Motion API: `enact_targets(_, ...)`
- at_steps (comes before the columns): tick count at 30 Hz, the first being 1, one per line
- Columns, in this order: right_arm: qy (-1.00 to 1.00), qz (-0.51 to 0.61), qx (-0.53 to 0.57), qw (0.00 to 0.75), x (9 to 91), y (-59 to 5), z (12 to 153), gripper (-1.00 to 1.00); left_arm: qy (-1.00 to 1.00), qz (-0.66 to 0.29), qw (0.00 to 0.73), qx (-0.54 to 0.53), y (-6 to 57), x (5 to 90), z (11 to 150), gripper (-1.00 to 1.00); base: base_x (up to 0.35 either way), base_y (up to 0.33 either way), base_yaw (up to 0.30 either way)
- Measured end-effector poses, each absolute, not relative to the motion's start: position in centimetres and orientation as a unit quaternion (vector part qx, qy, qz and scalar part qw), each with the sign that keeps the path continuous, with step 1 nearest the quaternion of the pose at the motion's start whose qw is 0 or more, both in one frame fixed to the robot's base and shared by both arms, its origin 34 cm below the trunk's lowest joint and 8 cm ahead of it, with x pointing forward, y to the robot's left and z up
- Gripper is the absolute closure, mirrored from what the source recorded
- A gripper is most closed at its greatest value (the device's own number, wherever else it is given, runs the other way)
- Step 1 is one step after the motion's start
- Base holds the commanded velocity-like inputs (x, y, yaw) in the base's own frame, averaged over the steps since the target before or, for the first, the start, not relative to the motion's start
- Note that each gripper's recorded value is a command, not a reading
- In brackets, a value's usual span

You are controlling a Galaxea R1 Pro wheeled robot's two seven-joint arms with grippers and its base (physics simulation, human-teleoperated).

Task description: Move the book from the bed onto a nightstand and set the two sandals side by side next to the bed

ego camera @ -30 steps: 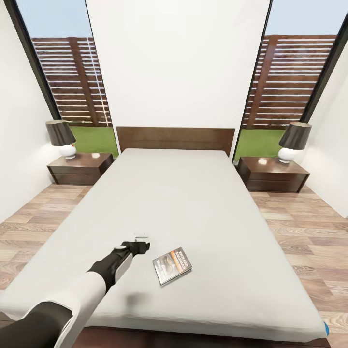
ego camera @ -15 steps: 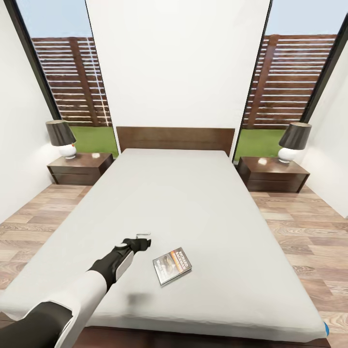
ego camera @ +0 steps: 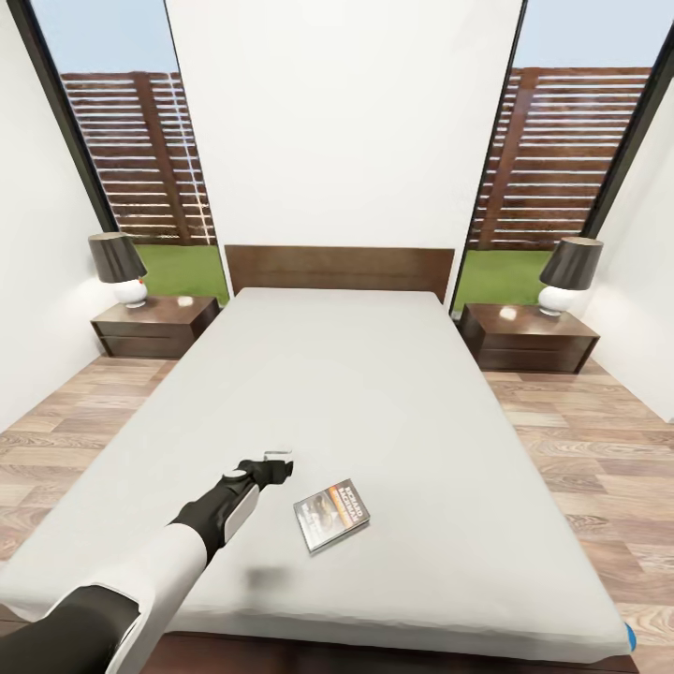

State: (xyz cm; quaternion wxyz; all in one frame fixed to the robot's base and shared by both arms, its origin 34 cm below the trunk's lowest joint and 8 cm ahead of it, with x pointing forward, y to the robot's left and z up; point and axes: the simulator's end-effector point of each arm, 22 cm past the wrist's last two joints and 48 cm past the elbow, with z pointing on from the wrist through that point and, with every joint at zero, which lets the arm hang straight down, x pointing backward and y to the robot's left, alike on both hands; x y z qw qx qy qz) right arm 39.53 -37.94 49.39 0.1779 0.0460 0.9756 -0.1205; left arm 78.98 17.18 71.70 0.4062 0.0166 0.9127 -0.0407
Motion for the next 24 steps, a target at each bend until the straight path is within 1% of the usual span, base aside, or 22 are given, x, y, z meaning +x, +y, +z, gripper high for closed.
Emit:
enact_targets(7, 0.976, -0.122, 0.046, 0.177, 39.41, -38.05, 49.39, -1.0, 0.912, -0.039, 0.407, 0.017, 17.22, 79.02, 71.74, -1.0, 0.0, -0.135, 0.0)
enact_targets(15, 0.975, -0.125, 0.049, 0.177, 39.35, -38.44, 49.45, -1.0, 0.912, -0.039, 0.407, 0.018, 17.2, 79.03, 71.77, -1.0, 0.0, -0.043, -0.003)
enact_targets(21, 0.975, -0.126, 0.05, 0.177, 39.37, -38.62, 49.5, -1.0, 0.912, -0.039, 0.408, 0.018, 17.18, 79.05, 71.84, -1.0, 0.0, -0.016, -0.085)
enact_targets(24, 0.975, -0.126, 0.05, 0.178, 39.37, -38.67, 49.52, -1.0, 0.912, -0.04, 0.408, 0.018, 17.14, 79.05, 71.88, -1.0, 0.0, -0.098, -0.129)
